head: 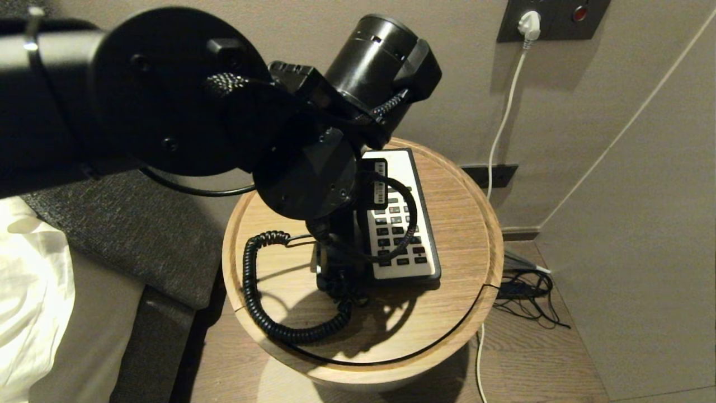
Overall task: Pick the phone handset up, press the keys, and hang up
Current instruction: Pick up the desk phone handset, then dial the number
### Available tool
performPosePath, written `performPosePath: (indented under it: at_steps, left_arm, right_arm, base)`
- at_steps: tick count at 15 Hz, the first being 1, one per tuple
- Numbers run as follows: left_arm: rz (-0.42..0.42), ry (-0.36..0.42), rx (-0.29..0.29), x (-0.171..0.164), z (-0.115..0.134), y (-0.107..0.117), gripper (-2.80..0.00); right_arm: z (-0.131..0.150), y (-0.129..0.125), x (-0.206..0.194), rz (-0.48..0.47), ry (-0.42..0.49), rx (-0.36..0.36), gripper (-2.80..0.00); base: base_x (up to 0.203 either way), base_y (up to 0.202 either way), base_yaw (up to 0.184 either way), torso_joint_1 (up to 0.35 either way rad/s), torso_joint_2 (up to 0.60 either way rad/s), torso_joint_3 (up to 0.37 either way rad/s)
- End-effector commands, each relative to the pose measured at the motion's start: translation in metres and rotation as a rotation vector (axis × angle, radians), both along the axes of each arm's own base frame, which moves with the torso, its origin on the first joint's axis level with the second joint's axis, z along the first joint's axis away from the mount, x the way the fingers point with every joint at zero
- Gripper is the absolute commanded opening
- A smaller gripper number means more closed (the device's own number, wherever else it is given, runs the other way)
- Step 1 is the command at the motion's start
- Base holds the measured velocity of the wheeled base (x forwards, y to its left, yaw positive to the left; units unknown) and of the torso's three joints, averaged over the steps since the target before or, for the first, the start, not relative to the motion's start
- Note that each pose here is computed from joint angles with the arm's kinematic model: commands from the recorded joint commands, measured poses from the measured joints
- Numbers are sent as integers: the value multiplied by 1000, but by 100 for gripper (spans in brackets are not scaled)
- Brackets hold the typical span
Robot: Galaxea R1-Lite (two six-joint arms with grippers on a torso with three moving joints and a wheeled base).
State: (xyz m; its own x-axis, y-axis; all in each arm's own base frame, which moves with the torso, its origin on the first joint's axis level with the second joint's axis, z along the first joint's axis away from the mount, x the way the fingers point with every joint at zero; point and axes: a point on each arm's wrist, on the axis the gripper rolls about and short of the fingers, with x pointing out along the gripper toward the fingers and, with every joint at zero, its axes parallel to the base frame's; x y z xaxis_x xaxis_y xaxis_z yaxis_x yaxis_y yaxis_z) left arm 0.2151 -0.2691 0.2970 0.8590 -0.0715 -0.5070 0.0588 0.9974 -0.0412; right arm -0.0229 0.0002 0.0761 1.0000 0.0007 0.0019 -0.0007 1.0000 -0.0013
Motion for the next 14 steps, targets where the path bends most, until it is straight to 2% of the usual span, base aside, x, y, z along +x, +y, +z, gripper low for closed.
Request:
performPosePath:
  at_steps: [1, 7, 8, 11, 12, 14]
  left_arm:
    - [-1, -16, -25, -9, 11, 8, -280]
    - [-27, -38, -62, -32, 33, 25, -280]
    - [-27, -40, -65, -35, 36, 28, -280]
    - [-26, -53, -86, -46, 48, 45, -280]
    - [-23, -56, -91, -50, 52, 52, -280]
    - [-20, -55, -90, -60, 54, 66, -280]
  right_arm:
    - [0, 0, 0, 0, -2, 0, -280]
    - [0, 0, 0, 3, 1, -10, -280]
    - [-1, 0, 0, 6, 4, -32, -280]
    - [-1, 0, 0, 10, 2, -62, -280]
    - [0, 0, -1, 15, 3, -96, -280]
    - [9, 0, -4, 18, -17, -81, -280]
  base:
    - [0, 0, 0, 0, 0, 0]
    - [0, 0, 0, 0, 0, 0]
    - [0, 0, 0, 0, 0, 0]
    - [0, 0, 0, 0, 0, 0]
    - [0, 0, 0, 0, 0, 0]
    - [0, 0, 0, 0, 0, 0]
